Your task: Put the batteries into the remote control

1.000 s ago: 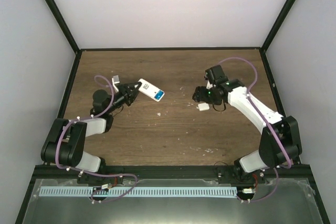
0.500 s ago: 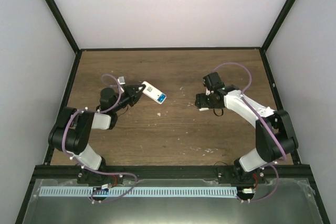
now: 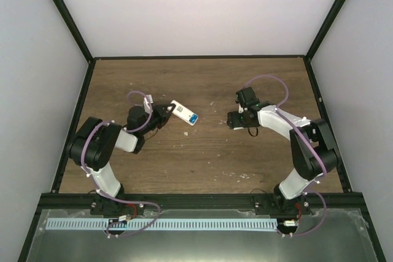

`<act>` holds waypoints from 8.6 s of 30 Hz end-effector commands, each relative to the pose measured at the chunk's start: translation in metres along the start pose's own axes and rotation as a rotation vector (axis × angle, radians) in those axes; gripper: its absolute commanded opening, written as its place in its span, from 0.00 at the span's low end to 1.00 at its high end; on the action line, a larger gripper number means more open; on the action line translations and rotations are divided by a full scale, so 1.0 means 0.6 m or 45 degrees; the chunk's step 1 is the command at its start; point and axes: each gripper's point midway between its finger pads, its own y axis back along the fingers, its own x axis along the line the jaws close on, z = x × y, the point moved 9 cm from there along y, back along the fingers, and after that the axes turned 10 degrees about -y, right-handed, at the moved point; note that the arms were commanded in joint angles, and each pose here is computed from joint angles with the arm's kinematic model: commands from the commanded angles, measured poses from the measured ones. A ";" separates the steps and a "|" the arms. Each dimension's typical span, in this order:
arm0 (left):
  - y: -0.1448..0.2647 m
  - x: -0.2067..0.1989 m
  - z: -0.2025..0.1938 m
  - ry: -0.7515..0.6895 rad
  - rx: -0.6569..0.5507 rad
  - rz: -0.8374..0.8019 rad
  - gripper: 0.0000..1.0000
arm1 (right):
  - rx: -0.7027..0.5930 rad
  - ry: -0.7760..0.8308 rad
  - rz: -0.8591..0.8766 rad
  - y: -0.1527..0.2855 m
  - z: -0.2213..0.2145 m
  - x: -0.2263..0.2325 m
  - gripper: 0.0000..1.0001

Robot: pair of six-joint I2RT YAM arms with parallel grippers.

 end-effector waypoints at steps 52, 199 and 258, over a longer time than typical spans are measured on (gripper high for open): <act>-0.034 0.057 -0.057 -0.146 0.335 -0.049 0.00 | -0.020 0.421 0.443 0.032 0.012 0.073 0.39; -0.031 0.078 -0.066 -0.126 0.328 -0.038 0.00 | 0.109 0.711 0.395 -0.025 -0.045 0.208 0.62; -0.036 0.054 -0.049 -0.082 0.296 -0.129 0.00 | -0.128 0.560 0.544 0.036 0.039 0.225 0.56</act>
